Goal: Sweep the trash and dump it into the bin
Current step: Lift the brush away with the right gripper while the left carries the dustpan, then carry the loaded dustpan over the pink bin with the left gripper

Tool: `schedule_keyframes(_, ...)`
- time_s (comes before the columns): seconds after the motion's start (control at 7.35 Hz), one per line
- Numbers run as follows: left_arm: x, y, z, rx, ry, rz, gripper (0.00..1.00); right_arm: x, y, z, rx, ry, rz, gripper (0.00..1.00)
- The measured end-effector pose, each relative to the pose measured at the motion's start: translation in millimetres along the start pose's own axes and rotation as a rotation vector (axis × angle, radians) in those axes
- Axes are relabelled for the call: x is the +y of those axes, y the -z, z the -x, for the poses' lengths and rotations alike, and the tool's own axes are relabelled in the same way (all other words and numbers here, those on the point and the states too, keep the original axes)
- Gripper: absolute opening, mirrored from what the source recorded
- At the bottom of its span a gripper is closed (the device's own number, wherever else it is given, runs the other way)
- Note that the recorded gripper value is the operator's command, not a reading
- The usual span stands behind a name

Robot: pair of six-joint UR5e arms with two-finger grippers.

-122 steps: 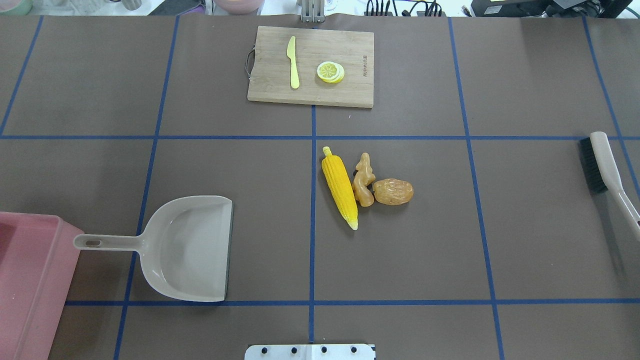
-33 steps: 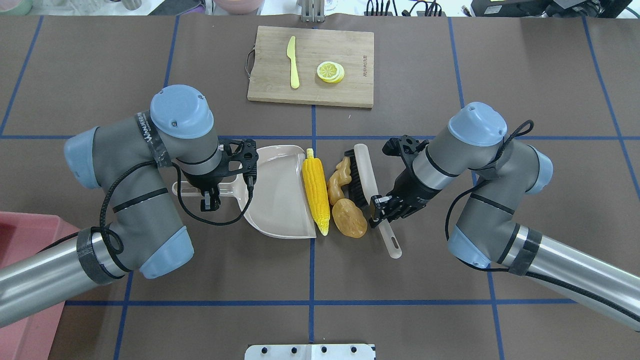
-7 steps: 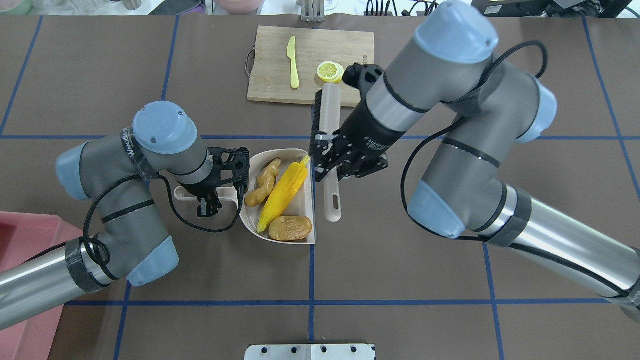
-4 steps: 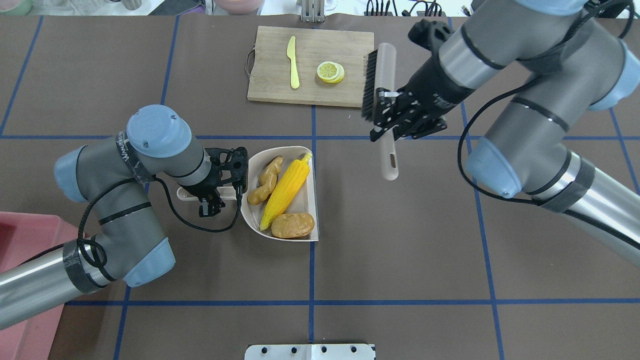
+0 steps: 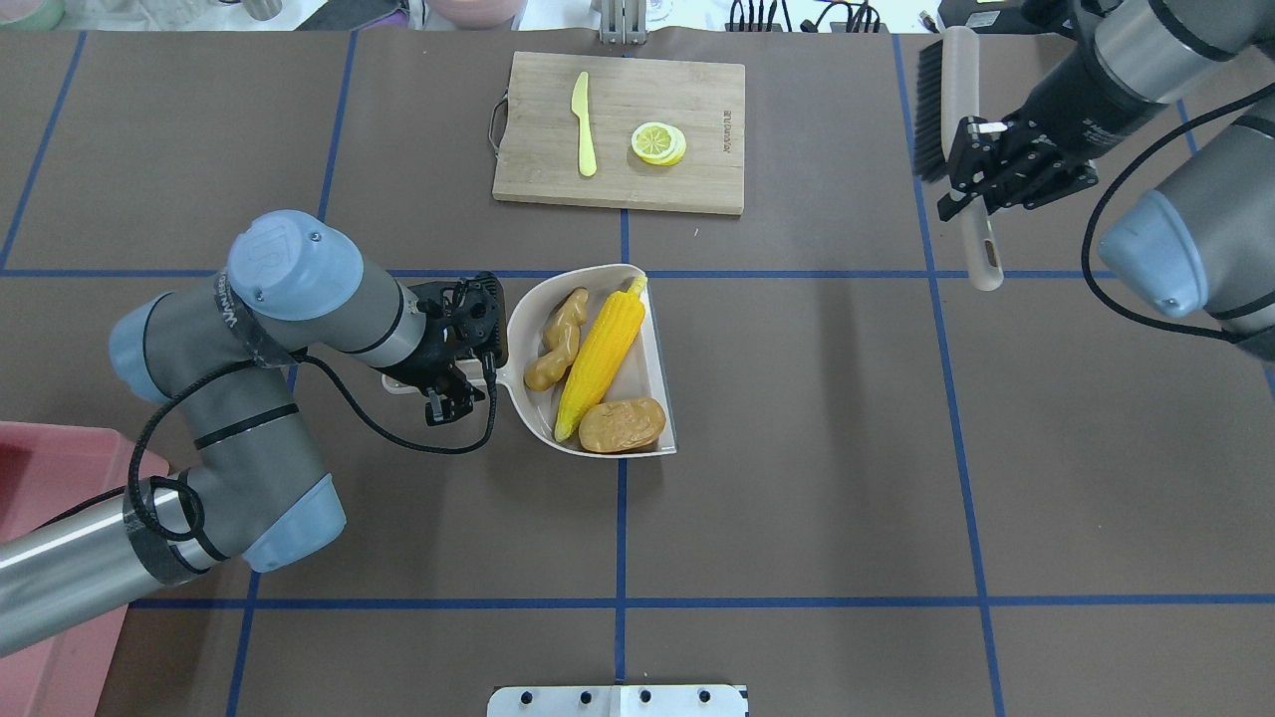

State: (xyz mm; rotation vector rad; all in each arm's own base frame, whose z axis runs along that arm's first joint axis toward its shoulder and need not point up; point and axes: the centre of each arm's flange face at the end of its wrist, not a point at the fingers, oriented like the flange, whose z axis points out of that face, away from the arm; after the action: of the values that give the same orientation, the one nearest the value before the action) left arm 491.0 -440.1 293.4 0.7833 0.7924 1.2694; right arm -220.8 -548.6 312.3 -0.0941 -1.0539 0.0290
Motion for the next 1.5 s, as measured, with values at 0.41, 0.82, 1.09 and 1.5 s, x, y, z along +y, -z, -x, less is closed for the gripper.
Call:
schedule_keyframes(0.41,4.1,36.9,-2.3,-0.018,0.028,-0.103,0.0,17.5,-17.5,-94.3,0.115,0.052,0.087,0.0)
schedule_keyframes(0.82,41.5,146.0,21.5,-0.058,0.084,-0.132,0.0,39.3,-36.3,-173.0,0.291,0.141,0.17,0.0)
schedule_keyframes(1.09,68.2,202.8,11.0,-0.1,0.116,-0.078,0.0,54.7,-47.5,-215.4,0.358,0.17,0.215,0.0)
schedule_keyframes(1.5,137.8,249.2,-26.3,-0.147,0.1,0.047,0.0,67.4,-59.5,-250.7,0.391,0.114,0.256,0.0)
